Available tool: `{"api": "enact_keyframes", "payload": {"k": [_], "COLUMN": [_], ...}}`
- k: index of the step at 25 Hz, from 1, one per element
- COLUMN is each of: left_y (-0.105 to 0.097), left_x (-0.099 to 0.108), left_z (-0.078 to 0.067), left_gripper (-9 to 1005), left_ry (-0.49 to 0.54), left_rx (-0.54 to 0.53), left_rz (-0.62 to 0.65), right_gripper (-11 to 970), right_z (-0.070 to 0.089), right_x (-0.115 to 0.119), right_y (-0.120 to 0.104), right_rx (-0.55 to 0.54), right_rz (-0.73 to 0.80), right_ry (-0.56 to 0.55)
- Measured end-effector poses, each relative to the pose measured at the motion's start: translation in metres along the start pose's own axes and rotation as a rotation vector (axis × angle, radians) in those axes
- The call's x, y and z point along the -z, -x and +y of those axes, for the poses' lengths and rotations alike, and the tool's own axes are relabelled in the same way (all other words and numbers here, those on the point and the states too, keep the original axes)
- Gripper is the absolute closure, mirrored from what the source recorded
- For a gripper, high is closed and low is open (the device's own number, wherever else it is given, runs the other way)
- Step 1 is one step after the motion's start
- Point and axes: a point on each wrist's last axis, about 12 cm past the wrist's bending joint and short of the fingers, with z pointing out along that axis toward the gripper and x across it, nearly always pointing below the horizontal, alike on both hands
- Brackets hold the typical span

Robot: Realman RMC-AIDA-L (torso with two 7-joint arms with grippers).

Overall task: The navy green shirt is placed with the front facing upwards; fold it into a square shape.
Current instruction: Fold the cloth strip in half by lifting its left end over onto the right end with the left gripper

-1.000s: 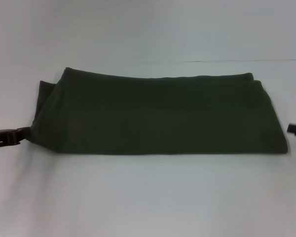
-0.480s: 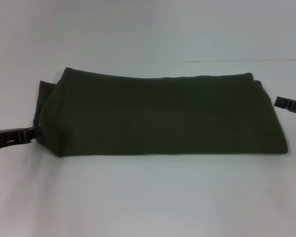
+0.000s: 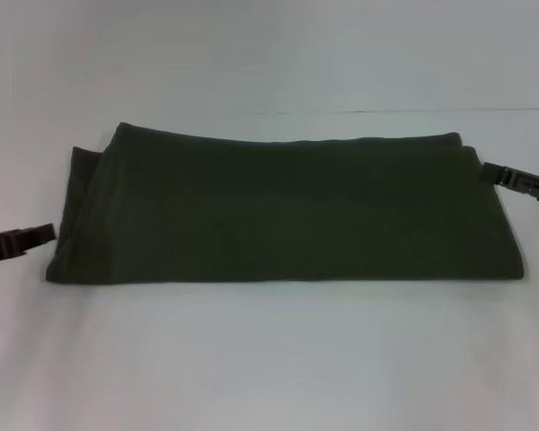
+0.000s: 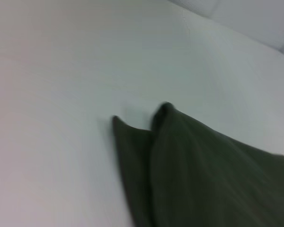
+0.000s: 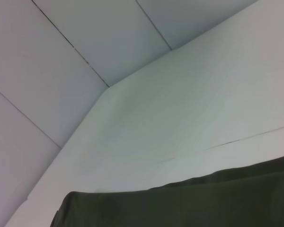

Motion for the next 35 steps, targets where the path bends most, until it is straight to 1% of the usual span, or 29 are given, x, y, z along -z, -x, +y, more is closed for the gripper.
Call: {"api": "enact_keyframes", "payload": {"k": [1,4,8,9,14,21,31,33,35], "left_y": [0.0,-0.002,-0.005,-0.005,-0.006,-0.006,-0.005,-0.005,-0.005], "left_x": [0.003,0.01,0.014,0.017,0.018,0.01,0.002,0.001,0.0], "left_z": [0.002,0.007,0.007,0.007,0.008,0.0,-0.006,-0.008,-0.009], "left_gripper": [874,663,475,428,233,219,190,137,137], "left_ry": [0.005,0.019,0.001,-0.017,0.003,-0.015,-0.021,-0.024,-0.023], "left_rx": [0.011,0.049,0.071,0.085,0.111,0.126,0.159,0.165,0.171], "left_rz": [-0.006,-0.012,0.011,0.032,0.087,0.155,0.19,0.198,0.209], "right_gripper": [52,51,51,51,51,51,51,51,51], "right_z": [0.0,0.001,0.002,0.002,0.002,0.003,0.006,0.006,0.006], "right_x": [0.0,-0.001,-0.002,-0.002,-0.002,-0.001,-0.001,-0.001,-0.001], "right_y": [0.0,0.002,0.005,0.006,0.009,0.012,0.015,0.016,0.017], "right_rx": [0.001,0.001,-0.001,0.0,0.008,0.019,0.065,0.068,0.071], "right_rz": [0.0,-0.007,-0.012,-0.013,-0.012,-0.009,0.011,0.012,0.011], "right_ry": [0.001,0.005,0.009,0.009,0.011,0.019,0.04,0.041,0.039]}}
